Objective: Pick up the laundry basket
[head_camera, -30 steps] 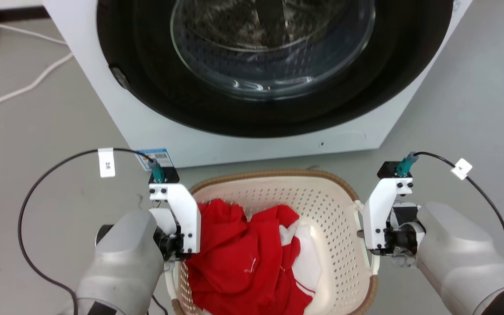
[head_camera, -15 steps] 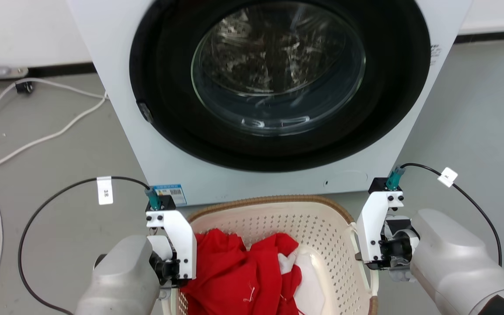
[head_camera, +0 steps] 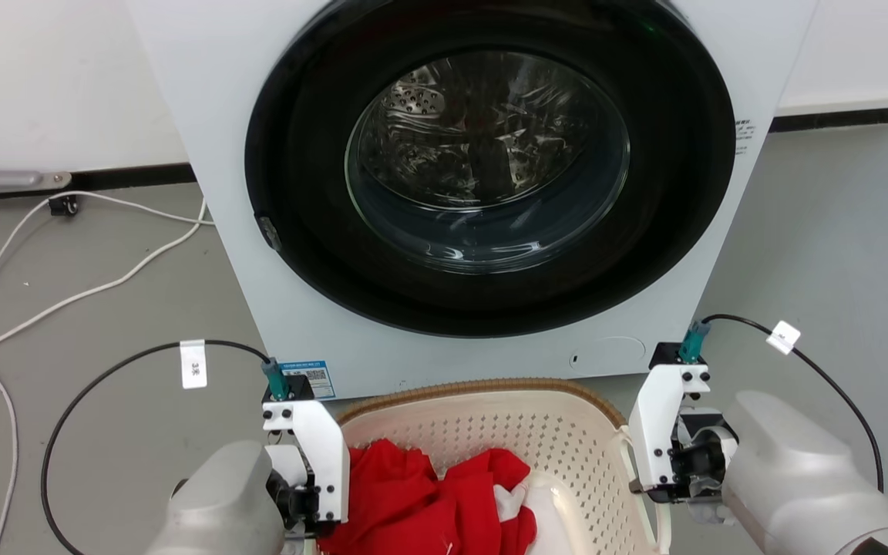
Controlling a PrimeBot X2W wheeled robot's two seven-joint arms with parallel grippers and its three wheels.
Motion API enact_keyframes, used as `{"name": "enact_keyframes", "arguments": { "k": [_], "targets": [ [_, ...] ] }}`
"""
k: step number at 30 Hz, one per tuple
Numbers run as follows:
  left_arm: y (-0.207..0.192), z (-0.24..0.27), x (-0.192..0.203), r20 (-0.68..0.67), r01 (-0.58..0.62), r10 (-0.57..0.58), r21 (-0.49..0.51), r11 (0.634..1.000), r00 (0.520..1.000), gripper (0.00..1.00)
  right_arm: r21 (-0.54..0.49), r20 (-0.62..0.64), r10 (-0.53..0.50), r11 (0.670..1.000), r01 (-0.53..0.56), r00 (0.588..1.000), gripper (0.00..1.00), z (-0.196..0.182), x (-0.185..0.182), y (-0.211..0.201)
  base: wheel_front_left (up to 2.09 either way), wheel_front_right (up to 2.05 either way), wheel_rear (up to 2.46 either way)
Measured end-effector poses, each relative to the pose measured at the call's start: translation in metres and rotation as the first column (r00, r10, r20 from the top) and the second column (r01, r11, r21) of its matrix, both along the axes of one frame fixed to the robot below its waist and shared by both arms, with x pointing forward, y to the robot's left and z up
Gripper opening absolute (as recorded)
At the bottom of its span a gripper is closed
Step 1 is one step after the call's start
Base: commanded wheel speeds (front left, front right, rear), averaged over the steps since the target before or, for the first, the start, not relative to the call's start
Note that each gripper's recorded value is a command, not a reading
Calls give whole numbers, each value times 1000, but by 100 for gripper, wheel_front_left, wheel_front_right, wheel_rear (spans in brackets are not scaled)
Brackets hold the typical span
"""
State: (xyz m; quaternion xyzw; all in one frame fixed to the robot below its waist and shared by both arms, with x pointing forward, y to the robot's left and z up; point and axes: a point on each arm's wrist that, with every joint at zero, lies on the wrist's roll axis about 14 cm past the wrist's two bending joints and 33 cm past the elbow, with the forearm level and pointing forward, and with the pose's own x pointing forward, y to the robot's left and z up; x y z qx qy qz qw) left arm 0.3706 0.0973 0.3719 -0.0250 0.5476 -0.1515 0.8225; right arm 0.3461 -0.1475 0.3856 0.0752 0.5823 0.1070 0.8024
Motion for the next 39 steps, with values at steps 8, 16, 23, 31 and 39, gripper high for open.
{"name": "enact_keyframes", "arguments": {
  "k": [8, 16, 23, 31, 39],
  "targets": [
    [1, -3, -14, -10, -2, 2, -1, 1000, 1000, 0, 4, -8, 4, 1000, -4, 1000, 0, -2, -11, 3, 0, 0, 0],
    [2, -3, -18, -17, -4, 4, -3, 1000, 1000, 0, -2, -12, 15, 1000, -15, 1000, 0, -1, -11, 5, 0, 0, 0],
    [2, -3, -20, -18, -4, 4, -6, 1000, 1000, 0, -9, -14, 22, 1000, -22, 1000, 0, -1, -10, 5, 0, 0, 0],
    [1, -5, -21, -19, -10, 10, -15, 1000, 1000, 0, -14, -22, 26, 1000, -26, 999, 0, -3, -9, 4, 0, 0, 0],
    [0, -7, -21, -26, -8, 8, -15, 1000, 1000, 0, -13, -30, 23, 1000, -24, 999, 0, -4, -9, 4, 0, 0, 0]
  ]
}}
